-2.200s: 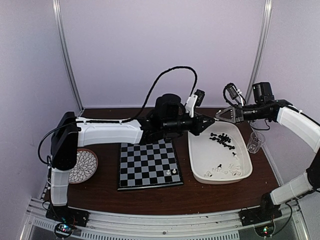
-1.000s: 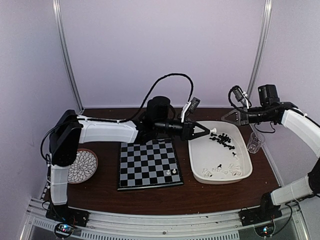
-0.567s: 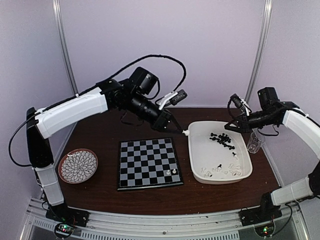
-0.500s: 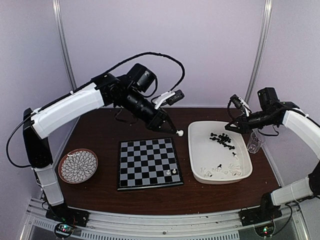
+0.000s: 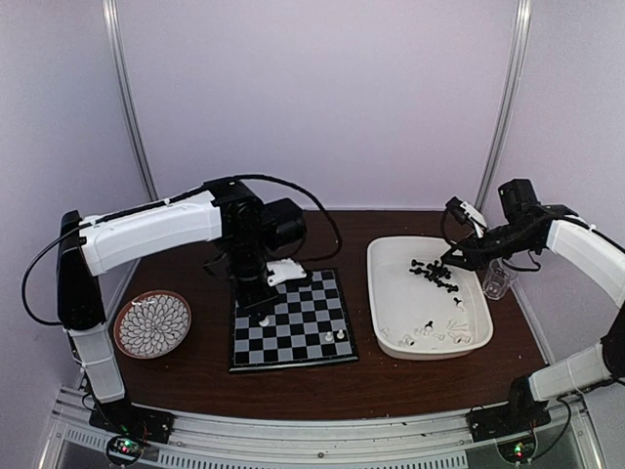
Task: Set up the chess pieces on the board
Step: Place the bishop on c1.
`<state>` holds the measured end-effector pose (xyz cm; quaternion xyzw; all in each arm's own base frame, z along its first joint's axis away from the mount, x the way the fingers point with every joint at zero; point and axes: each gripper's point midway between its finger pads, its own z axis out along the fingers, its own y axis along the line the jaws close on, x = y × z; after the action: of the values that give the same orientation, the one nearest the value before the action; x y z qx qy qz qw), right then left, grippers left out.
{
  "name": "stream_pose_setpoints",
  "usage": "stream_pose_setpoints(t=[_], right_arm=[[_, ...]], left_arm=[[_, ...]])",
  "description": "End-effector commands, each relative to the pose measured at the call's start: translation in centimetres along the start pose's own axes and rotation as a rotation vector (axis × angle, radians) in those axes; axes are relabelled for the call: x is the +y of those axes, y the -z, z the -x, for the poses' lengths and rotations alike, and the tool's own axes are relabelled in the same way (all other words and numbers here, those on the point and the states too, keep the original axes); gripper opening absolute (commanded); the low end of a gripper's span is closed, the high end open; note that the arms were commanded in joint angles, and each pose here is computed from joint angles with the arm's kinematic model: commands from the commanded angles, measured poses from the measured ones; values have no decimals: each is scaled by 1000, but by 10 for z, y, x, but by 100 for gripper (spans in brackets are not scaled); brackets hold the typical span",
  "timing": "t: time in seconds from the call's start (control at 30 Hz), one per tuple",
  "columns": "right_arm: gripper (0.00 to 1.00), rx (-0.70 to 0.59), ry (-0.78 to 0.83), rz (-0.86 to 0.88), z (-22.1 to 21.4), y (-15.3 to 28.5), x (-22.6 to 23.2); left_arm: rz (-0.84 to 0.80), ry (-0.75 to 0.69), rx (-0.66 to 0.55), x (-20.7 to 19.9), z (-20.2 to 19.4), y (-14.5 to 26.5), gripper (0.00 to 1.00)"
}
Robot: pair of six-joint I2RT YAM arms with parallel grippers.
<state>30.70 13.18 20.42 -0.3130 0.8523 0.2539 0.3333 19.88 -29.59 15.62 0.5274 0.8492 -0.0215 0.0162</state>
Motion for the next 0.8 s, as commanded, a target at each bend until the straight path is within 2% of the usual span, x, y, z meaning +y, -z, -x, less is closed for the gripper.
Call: stream_pose_setpoints(t=[0.0,0.23,0.4,0.77], right_arm=[[26,12,11,-15,-5,-6,-8],[27,15,11,-13,-7,-7,-8],[28,23,7,-18,-10,-9,-9],[29,32,3,-24,-12,-10,-11]], left_arm=[[29,-13,107,-2,-22,-13,0],[18,3,70,-11,-12,-38,0],[-48,1,36,-22,-2,-57,0],[-64,-12,108,-23,-2,-91,0]])
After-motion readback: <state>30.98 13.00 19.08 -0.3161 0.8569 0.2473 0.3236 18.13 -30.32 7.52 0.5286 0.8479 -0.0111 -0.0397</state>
